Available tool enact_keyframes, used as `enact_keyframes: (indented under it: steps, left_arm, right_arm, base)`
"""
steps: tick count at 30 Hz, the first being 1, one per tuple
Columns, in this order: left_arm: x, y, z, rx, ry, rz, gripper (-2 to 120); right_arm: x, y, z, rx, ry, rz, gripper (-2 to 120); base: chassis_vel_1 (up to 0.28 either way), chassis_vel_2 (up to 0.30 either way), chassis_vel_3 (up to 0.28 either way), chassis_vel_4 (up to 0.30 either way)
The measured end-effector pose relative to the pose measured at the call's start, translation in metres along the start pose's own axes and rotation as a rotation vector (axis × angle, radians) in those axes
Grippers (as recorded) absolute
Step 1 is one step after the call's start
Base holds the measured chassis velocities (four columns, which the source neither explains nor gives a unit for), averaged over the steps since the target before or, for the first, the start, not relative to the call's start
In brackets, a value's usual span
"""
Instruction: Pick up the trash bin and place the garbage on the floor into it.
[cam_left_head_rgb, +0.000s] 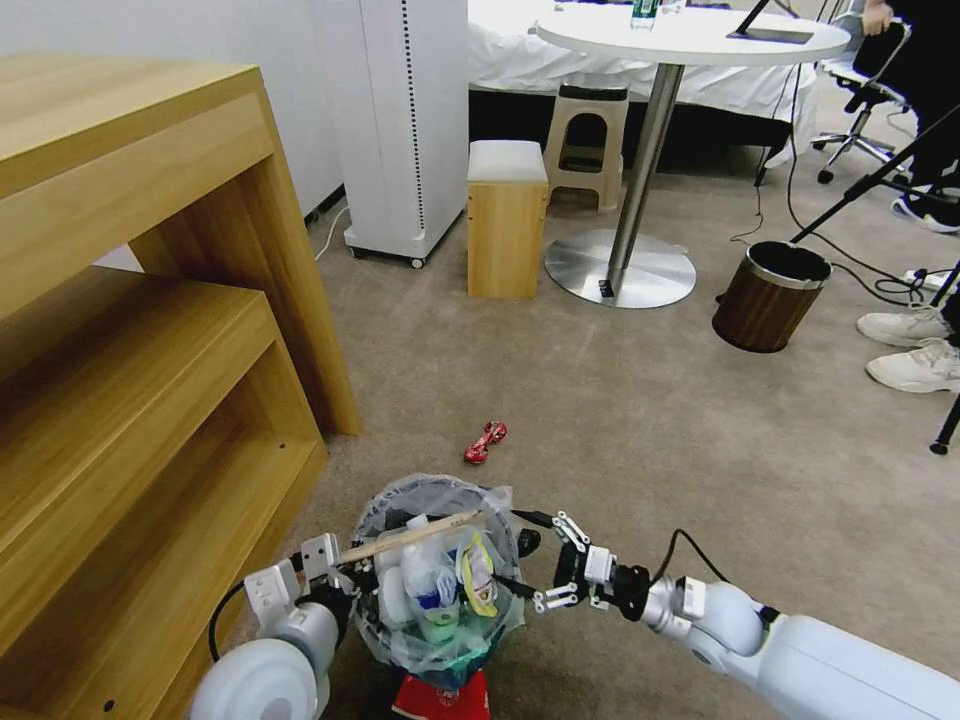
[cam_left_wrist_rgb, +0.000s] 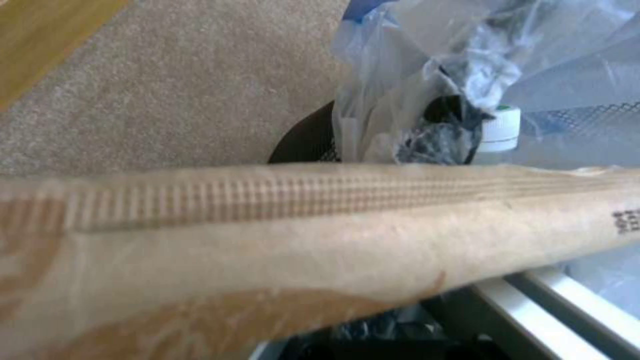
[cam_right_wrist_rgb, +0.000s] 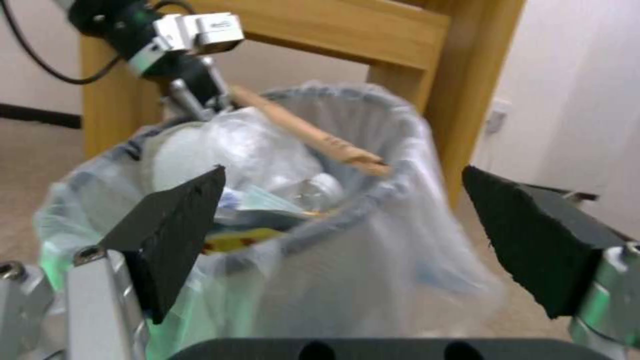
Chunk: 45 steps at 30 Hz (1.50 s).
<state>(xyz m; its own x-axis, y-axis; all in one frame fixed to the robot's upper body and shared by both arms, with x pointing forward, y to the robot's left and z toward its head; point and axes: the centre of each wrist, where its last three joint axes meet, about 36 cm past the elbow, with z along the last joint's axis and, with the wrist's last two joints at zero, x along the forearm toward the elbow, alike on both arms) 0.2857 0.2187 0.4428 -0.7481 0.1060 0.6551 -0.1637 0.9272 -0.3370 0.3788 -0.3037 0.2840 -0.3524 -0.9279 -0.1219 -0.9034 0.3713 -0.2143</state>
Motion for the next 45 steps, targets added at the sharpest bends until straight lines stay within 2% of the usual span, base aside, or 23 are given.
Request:
enact_keyframes:
  steps: [3, 6, 7, 12, 17, 19, 20, 23, 27, 30, 31, 34, 35, 38, 42, 44, 45]
  left_arm:
    - [0.002, 0.001, 0.0, -0.003, 0.001, -0.001, 0]
    - [0.005, 0.002, -0.001, -0.01, -0.001, -0.002, 0]
    - [0.005, 0.002, -0.001, -0.01, -0.001, -0.002, 0]
    - [0.009, 0.004, 0.0, -0.014, 0.001, -0.006, 0]
    - [0.009, 0.004, 0.001, -0.015, 0.003, -0.007, 0]
    - [0.009, 0.004, 0.0, -0.014, 0.0, -0.005, 0]
    - [0.009, 0.004, 0.0, -0.014, 0.0, -0.005, 0]
    - [0.009, 0.003, -0.001, -0.014, -0.005, -0.002, 0]
    - [0.008, 0.004, -0.001, -0.014, -0.005, -0.002, 0]
    - [0.008, 0.004, -0.002, -0.015, -0.007, 0.001, 0]
    - [0.008, 0.004, -0.002, -0.015, -0.007, 0.001, 0]
    - [0.006, 0.003, -0.002, -0.013, -0.004, 0.004, 0]
    - [0.006, 0.003, -0.002, -0.013, -0.004, 0.004, 0]
    - [0.003, 0.002, 0.0, -0.008, 0.001, 0.006, 0]
    - [0.003, 0.001, 0.002, -0.004, 0.001, 0.006, 0]
    - [0.003, 0.0, 0.003, 0.0, 0.0, 0.004, 0]
    - [0.003, 0.0, 0.003, 0.0, 0.0, 0.004, 0]
  right_arm:
    - [0.003, -0.006, -0.005, 0.015, -0.008, 0.028, 92]
    - [0.007, -0.019, -0.016, 0.041, -0.023, 0.123, 91]
    - [0.007, -0.019, -0.016, 0.041, -0.023, 0.123, 91]
    - [0.004, -0.029, -0.025, 0.063, -0.045, 0.322, 92]
    - [0.009, -0.036, -0.03, 0.074, -0.035, 0.42, 99]
    - [0.012, -0.045, -0.034, 0.086, -0.032, 0.547, 100]
    - [0.012, -0.045, -0.034, 0.086, -0.032, 0.547, 100]
    - [0.021, -0.056, -0.036, 0.112, -0.032, 0.668, 100]
    - [0.032, -0.06, -0.038, 0.143, -0.012, 0.715, 100]
    - [0.057, -0.05, -0.036, 0.132, 0.029, 0.762, 100]
    - [0.057, -0.05, -0.036, 0.132, 0.029, 0.762, 100]
    - [0.077, -0.026, -0.03, 0.023, 0.042, 0.737, 100]
    - [0.077, -0.026, -0.03, 0.023, 0.042, 0.737, 100]
    - [0.093, -0.004, -0.024, -0.072, 0.044, 0.612, 100]
    - [0.099, 0.005, -0.019, -0.114, 0.045, 0.524, 100]
    - [0.106, 0.005, -0.015, -0.139, 0.056, 0.425, 100]
    - [0.106, 0.005, -0.015, -0.139, 0.056, 0.425, 100]
  base:
    - [0.0, 0.0, 0.0, 0.0]
    - [0.0, 0.0, 0.0, 0.0]
    - [0.0, 0.0, 0.0, 0.0]
    - [0.0, 0.0, 0.0, 0.0]
    - [0.0, 0.0, 0.0, 0.0]
    - [0.0, 0.0, 0.0, 0.0]
    - [0.0, 0.0, 0.0, 0.0]
    - [0.0, 0.0, 0.0, 0.0]
    - [0.0, 0.0, 0.0, 0.0]
    - [0.0, 0.0, 0.0, 0.0]
    - [0.0, 0.0, 0.0, 0.0]
    - [0.0, 0.0, 0.0, 0.0]
    - [0.0, 0.0, 0.0, 0.0]
    - [0.0, 0.0, 0.0, 0.0]
    - [0.0, 0.0, 0.0, 0.0]
    - [0.0, 0.0, 0.0, 0.0]
    - [0.0, 0.0, 0.0, 0.0]
